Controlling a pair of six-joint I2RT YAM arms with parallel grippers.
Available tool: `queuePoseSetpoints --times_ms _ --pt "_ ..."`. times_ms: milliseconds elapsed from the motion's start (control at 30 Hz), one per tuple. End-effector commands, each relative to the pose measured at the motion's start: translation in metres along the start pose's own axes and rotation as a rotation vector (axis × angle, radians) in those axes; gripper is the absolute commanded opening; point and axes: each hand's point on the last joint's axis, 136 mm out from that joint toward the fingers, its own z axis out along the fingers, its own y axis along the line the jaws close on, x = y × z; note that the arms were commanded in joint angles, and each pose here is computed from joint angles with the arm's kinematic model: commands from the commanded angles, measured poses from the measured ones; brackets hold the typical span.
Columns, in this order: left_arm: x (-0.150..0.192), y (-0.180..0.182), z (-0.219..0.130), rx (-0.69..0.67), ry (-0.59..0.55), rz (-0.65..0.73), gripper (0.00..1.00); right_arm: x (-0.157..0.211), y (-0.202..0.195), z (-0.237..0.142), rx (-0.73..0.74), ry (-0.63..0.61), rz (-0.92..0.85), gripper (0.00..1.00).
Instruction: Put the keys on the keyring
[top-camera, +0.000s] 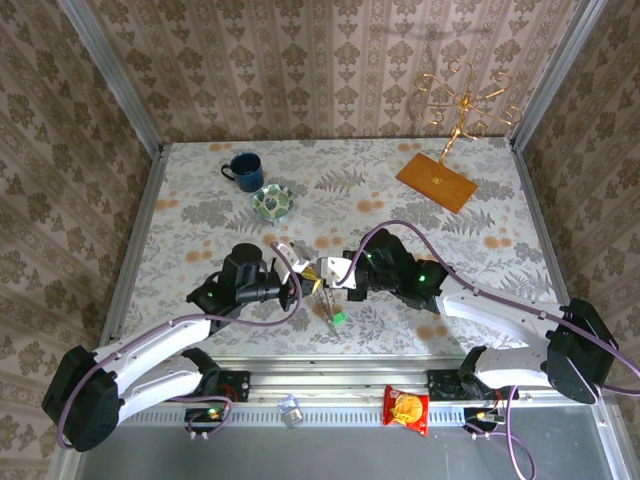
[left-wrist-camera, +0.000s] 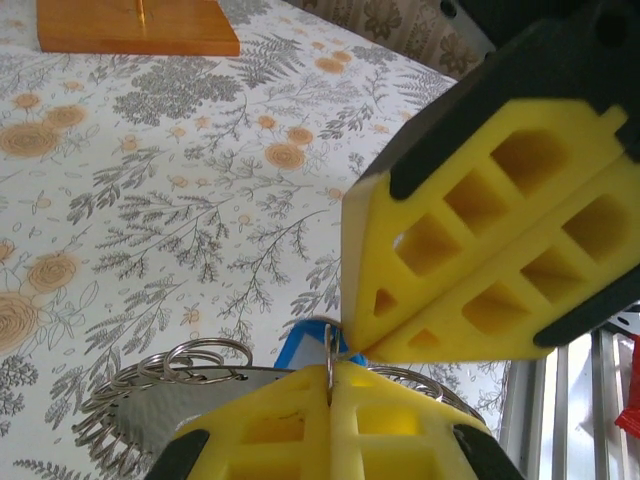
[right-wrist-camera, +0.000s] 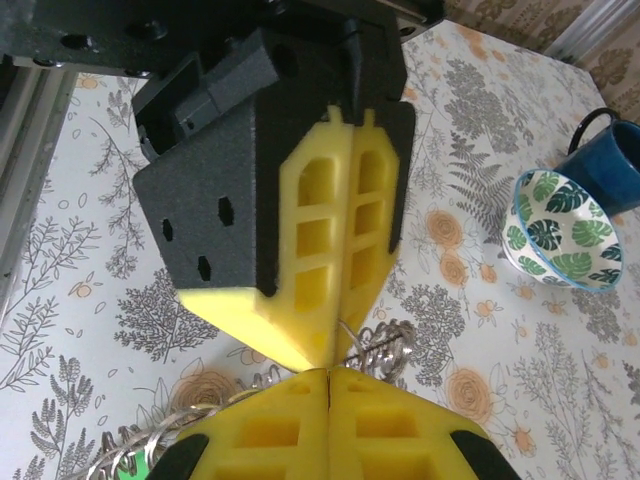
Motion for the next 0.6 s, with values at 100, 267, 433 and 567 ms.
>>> queuePoseSetpoints --times_ms 100,267,433,567 --pt "-0.040 -0.003 -0.008 -0.015 -0.181 0.090 0.00 0.000 0.032 -0.004 -0.146 -0.006 0.055 0.32" --pt "-0.038 -0.013 -0.010 0.017 -0.225 0.208 0.00 -0.006 0.019 -0.026 -0.170 -0.092 0.211 0.35" --pt "-0.032 -0.022 -0.012 0.056 -0.278 0.332 0.00 -0.012 -0.009 -0.042 -0.157 -0.204 0.350 0.35" --pt "-0.028 -0.029 -0.011 0.095 -0.296 0.387 0.00 -0.019 -0.017 -0.040 -0.160 -0.251 0.354 0.33"
